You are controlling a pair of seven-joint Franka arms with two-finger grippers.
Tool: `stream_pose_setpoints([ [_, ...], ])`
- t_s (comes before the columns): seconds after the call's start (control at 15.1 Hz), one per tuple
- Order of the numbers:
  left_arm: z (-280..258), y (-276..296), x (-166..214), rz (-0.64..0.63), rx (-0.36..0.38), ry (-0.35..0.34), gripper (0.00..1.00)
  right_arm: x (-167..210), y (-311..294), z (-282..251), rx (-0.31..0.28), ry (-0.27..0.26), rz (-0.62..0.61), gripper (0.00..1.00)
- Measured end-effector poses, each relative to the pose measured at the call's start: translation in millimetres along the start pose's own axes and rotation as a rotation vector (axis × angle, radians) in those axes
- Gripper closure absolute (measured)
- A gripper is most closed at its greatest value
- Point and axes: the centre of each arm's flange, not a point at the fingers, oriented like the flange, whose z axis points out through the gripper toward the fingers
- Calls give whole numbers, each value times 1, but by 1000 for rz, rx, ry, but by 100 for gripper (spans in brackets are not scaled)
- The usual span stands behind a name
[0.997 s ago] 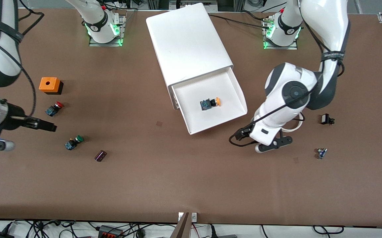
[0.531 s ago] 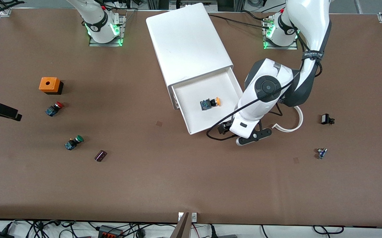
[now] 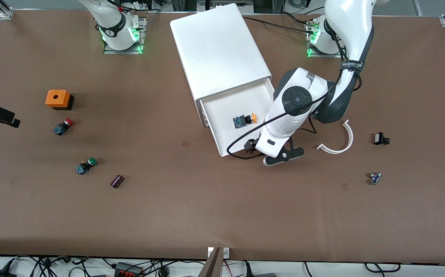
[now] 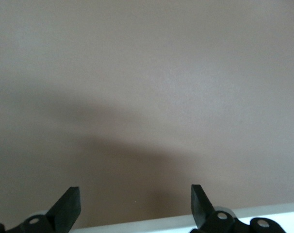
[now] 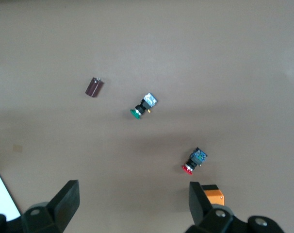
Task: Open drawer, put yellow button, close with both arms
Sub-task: 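Push the drawer closed into the cabinet with the left gripper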
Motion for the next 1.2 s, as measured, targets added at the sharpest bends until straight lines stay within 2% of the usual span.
stream_pose_setpoints([
  [0.27,0,15,-24,38,27,-46,0,-20,-2,9,-10,10,-7,0],
  [0.53,9,31,-64,92,81,-145,0,-40,-2,13,-31,16,-15,0],
  [0.66,13,33,-78,101,103,-197,0,-44,-2,12,-44,15,-21,0],
  [0.86,16,32,-88,109,134,-239,0,-44,-2,13,-52,12,-34,0],
  [1.2,20,41,-115,131,138,-316,0,-44,-3,14,-52,10,-41,0],
])
